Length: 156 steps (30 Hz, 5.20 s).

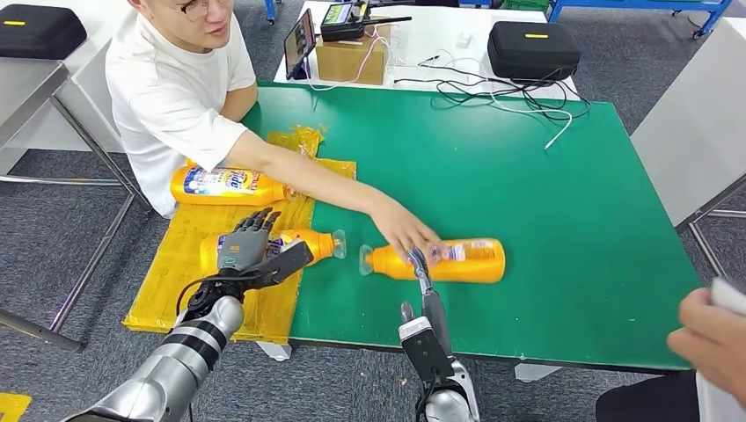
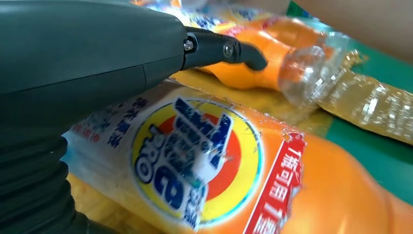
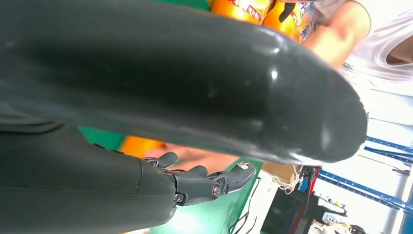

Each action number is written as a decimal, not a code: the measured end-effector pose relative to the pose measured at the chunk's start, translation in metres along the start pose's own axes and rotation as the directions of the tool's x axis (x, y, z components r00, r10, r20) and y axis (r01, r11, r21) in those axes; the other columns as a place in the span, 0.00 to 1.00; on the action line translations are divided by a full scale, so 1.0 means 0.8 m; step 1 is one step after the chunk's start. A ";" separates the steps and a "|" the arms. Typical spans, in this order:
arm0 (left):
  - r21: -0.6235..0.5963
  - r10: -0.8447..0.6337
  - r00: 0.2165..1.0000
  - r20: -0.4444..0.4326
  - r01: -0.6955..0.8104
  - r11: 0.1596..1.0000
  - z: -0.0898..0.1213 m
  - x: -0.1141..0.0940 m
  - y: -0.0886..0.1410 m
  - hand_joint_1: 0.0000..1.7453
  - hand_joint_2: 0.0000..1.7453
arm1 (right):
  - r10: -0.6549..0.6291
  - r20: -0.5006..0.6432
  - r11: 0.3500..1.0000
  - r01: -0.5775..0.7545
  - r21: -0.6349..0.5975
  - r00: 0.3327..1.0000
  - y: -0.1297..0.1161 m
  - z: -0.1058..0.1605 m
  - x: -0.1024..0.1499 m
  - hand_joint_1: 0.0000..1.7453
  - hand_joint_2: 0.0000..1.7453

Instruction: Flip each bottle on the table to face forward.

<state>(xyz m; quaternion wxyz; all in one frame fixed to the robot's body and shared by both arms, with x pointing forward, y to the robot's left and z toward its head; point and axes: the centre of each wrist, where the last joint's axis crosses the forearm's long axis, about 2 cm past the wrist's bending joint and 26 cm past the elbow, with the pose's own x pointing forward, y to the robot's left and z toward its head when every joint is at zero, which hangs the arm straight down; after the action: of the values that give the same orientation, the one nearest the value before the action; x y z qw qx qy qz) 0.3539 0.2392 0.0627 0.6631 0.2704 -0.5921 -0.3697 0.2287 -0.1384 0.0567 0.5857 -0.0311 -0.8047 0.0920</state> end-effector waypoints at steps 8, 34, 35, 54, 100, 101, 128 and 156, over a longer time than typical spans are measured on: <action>-0.013 0.319 0.942 0.100 -0.320 0.947 0.011 0.006 -0.001 0.00 1.00 | 0.002 -0.008 1.000 -0.002 -0.016 1.000 -0.001 0.002 -0.003 0.00 0.00; 0.326 0.624 0.427 0.654 -0.904 0.277 0.122 0.082 0.038 0.00 1.00 | 0.708 0.325 0.676 -0.735 -0.052 0.627 -0.039 0.001 -0.007 0.00 1.00; 0.326 0.627 0.422 0.654 -0.906 0.270 0.126 0.083 0.038 0.00 1.00 | 0.740 0.314 0.642 -0.764 -0.065 0.596 -0.048 -0.001 -0.007 0.00 1.00; 0.237 0.758 0.319 0.568 -0.946 0.220 0.152 0.096 0.023 0.00 1.00 | 0.876 0.025 0.478 -0.873 0.093 0.482 -0.119 -0.025 -0.026 0.00 1.00; 0.143 0.821 0.317 0.475 -0.948 0.283 0.142 0.121 -0.015 0.00 0.00 | 0.514 0.036 0.832 -0.508 0.222 0.857 -0.094 -0.058 -0.053 1.00 1.00; 0.122 0.825 0.298 0.480 -0.954 0.273 0.145 0.124 -0.017 0.00 0.00 | 0.464 0.047 0.870 -0.465 0.162 0.884 -0.086 -0.053 -0.048 1.00 1.00; -0.379 0.965 -0.091 0.246 -0.925 0.009 0.186 0.171 -0.053 0.00 1.00 | 0.178 0.307 0.980 -0.198 0.035 0.935 -0.001 -0.026 0.035 1.00 1.00; -0.341 0.942 -0.153 0.297 -0.939 -0.046 0.180 0.143 -0.055 1.00 1.00 | -0.006 0.225 0.915 -0.086 0.395 0.974 0.058 -0.017 0.034 0.00 0.00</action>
<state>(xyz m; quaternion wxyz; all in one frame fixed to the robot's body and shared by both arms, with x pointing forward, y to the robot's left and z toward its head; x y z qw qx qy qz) 0.2076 0.1318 0.1165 0.5622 -0.3405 -0.7334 0.1739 0.2305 -0.0872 0.0779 0.4841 0.0839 -0.8281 0.2700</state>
